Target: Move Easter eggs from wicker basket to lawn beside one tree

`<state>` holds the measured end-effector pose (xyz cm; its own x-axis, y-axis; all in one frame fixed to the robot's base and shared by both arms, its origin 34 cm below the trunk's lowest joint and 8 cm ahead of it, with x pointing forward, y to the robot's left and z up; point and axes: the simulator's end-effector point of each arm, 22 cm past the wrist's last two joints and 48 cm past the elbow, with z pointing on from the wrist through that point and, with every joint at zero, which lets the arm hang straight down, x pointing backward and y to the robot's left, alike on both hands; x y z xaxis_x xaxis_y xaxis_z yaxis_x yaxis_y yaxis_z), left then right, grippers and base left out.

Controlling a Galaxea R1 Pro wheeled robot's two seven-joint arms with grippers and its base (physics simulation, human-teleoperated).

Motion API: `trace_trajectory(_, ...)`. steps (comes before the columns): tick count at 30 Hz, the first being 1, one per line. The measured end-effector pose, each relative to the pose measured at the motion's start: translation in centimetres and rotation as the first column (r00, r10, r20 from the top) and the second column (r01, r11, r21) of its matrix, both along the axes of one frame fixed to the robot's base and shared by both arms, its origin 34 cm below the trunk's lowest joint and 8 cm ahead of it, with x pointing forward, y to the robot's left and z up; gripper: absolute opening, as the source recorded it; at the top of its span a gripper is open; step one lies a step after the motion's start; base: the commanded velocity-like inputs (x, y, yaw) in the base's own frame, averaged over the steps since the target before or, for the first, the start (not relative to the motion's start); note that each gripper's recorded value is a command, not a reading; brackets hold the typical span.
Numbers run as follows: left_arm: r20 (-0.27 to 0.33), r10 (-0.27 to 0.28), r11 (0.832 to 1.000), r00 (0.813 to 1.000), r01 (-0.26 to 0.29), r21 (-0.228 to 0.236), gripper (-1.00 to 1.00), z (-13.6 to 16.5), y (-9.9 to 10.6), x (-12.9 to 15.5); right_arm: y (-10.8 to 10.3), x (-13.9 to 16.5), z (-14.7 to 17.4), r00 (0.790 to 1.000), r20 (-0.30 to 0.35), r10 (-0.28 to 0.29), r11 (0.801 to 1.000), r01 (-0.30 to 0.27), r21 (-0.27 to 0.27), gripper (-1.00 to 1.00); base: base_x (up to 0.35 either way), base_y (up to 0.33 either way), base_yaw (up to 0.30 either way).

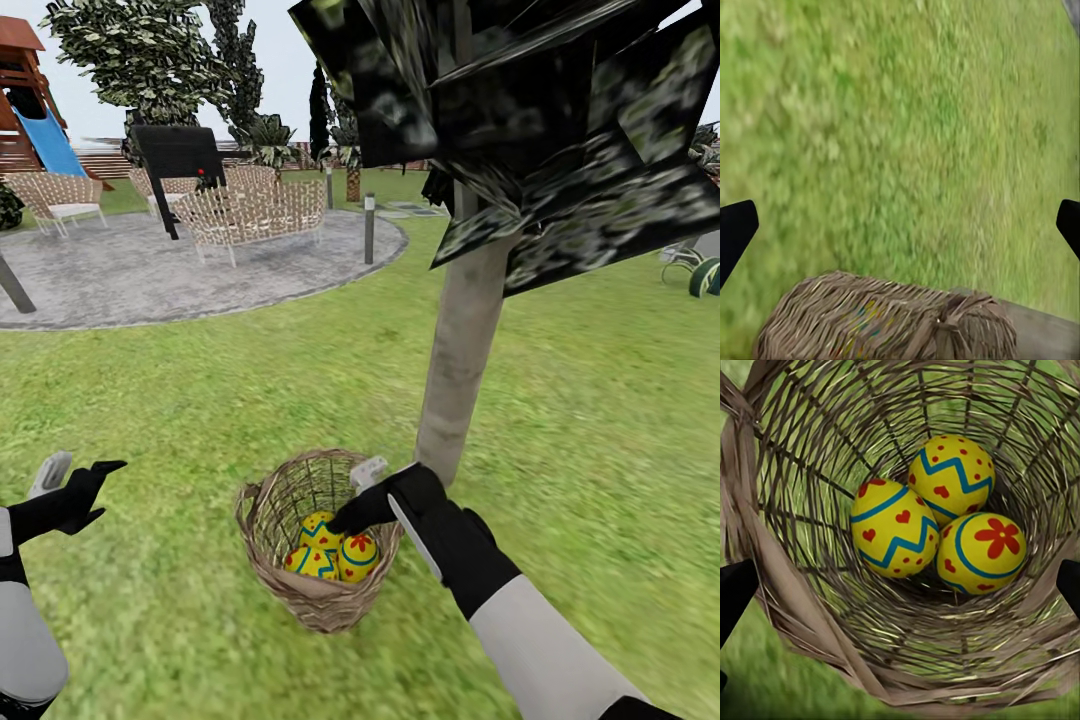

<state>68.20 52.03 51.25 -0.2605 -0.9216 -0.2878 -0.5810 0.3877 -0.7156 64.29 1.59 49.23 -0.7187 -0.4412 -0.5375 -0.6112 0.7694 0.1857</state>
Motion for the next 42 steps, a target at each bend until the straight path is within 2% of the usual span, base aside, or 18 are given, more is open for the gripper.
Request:
trace_trajectory(8, 0.001, -0.001, 1.0, 1.0, 0.001, -0.001, 1.0, 0.0, 0.0, 0.0, -0.6, 0.0, -0.9, 1.0, -0.003, -0.012, 0.999, 0.011, -0.031, 1.0, 0.166, 0.0, 0.0)
trace_trajectory(15, 0.0, -0.003, 1.0, 1.0, 0.003, -0.002, 1.0, 0.0, -0.2, 0.1, -0.6, 0.1, -0.8, 1.0, -0.001, -0.013, 1.0, 0.013, -0.028, 1.0, 0.039, 0.0, 0.0)
trace_trajectory(19, -0.003, -0.017, 1.0, 1.0, 0.017, 0.004, 1.0, 0.0, -0.6, 0.2, 0.0, -0.5, -1.3, 1.0, -0.023, -0.011, 0.999, 0.01, -0.031, 1.0, 0.245, 0.0, 0.0)
trace_trajectory(23, -0.011, -0.03, 1.0, 0.999, 0.03, 0.001, 1.0, -0.4, -1.1, 0.4, -1.0, -1.0, -3.9, 0.996, -0.081, -0.028, 0.995, 0.021, -0.094, 1.0, 0.076, 0.0, 0.0)
trace_trajectory(26, -0.017, -0.035, 0.999, 0.999, 0.035, -0.006, 1.0, -0.7, -1.5, 0.4, -2.8, 0.6, -4.7, 0.994, -0.099, -0.05, 0.987, 0.034, -0.155, 1.0, 0.014, 0.0, 0.0)
trace_trajectory(27, -0.017, -0.036, 0.999, 0.999, 0.036, -0.007, 1.0, -0.7, -1.5, 0.4, -3.0, 0.8, -4.7, 0.993, -0.102, -0.052, 0.986, 0.035, -0.16, 1.0, 0.005, 0.0, 0.0)
trace_trajectory(33, -0.018, -0.037, 0.999, 0.999, 0.037, -0.008, 1.0, -0.8, -1.5, 0.4, -2.3, 0.6, -4.6, 0.989, -0.135, -0.059, 0.992, 0.042, -0.12, 1.0, 0.001, 0.0, 0.0)
trace_trajectory(42, -0.02, -0.04, 0.999, 0.999, 0.04, -0.011, 1.0, -0.9, -1.7, 0.4, -1.9, 0.6, -4.3, 0.99, -0.132, -0.054, 0.993, 0.039, -0.11, 1.0, 0.086, 0.0, 0.0)
